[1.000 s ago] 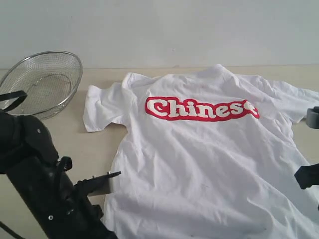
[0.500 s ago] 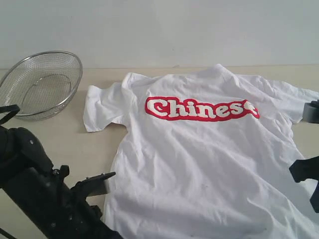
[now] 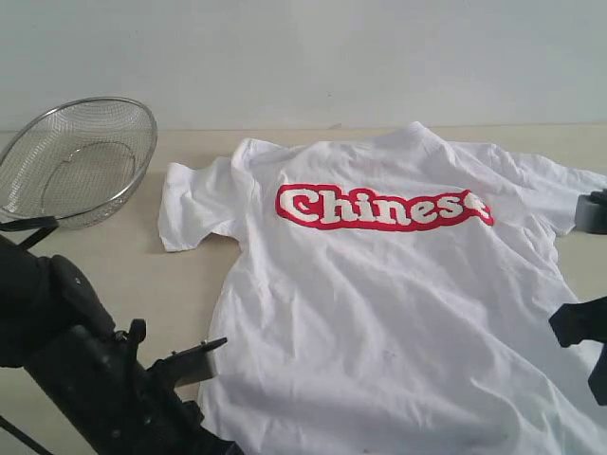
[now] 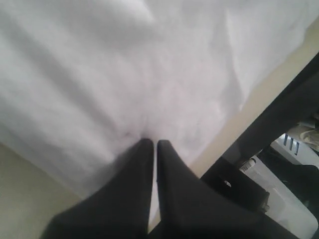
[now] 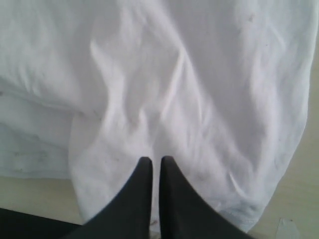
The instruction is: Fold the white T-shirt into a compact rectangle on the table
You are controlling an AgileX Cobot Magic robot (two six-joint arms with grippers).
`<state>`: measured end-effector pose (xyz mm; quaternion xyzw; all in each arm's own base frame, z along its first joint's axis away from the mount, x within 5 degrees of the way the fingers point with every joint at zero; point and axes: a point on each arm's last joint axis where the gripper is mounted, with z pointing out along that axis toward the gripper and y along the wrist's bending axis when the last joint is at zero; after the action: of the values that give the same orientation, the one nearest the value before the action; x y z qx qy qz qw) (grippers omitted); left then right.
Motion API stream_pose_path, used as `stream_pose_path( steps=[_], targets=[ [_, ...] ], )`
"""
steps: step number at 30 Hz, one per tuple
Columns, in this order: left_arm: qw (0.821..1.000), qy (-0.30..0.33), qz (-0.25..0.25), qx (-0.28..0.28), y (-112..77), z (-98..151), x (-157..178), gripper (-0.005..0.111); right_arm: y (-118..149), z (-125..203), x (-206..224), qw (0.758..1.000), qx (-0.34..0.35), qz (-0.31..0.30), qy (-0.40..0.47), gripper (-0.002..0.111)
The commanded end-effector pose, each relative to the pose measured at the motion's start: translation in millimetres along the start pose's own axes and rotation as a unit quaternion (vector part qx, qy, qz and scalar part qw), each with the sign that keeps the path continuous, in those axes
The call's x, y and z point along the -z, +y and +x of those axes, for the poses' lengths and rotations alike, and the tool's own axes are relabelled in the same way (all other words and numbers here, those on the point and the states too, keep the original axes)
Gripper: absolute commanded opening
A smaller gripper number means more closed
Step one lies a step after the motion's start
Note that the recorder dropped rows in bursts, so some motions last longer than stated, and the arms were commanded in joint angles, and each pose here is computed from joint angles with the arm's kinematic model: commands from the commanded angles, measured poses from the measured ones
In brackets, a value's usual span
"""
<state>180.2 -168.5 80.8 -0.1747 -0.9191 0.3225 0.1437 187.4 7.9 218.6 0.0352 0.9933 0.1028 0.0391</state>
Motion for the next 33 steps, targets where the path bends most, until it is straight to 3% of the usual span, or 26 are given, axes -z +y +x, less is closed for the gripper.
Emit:
stream_pose_path(
  steps=[1,10,15,23,28,33],
  targets=[
    [0.998,0.021,-0.059,-0.001,13.9,5.4,-4.0,0.004,-1.7,1.9,0.8,1.000,0.008,0.009,0.012,0.000],
    [0.984,0.026,-0.176,0.018,25.4,11.7,12.1,0.004,-2.9,1.7,0.8,1.000,0.012,0.015,0.011,0.000],
    [0.986,-0.037,-0.163,0.009,10.5,7.3,27.0,0.004,0.5,-3.1,0.8,1.000,0.004,-0.004,-0.015,0.000],
    [0.988,-0.122,-0.086,-0.037,-27.1,9.1,54.0,0.004,1.5,-17.5,-5.2,0.998,-0.004,-0.016,-0.062,0.000],
    [0.987,-0.133,-0.080,-0.049,-33.3,12.0,60.5,0.004,-1.2,-26.6,-17.5,0.998,-0.016,-0.015,-0.059,0.000],
    [0.975,-0.194,-0.097,-0.057,-37.1,-3.9,75.6,0.004,1.2,-56.0,-1.5,0.986,-0.019,-0.016,-0.165,0.000]
  ],
)
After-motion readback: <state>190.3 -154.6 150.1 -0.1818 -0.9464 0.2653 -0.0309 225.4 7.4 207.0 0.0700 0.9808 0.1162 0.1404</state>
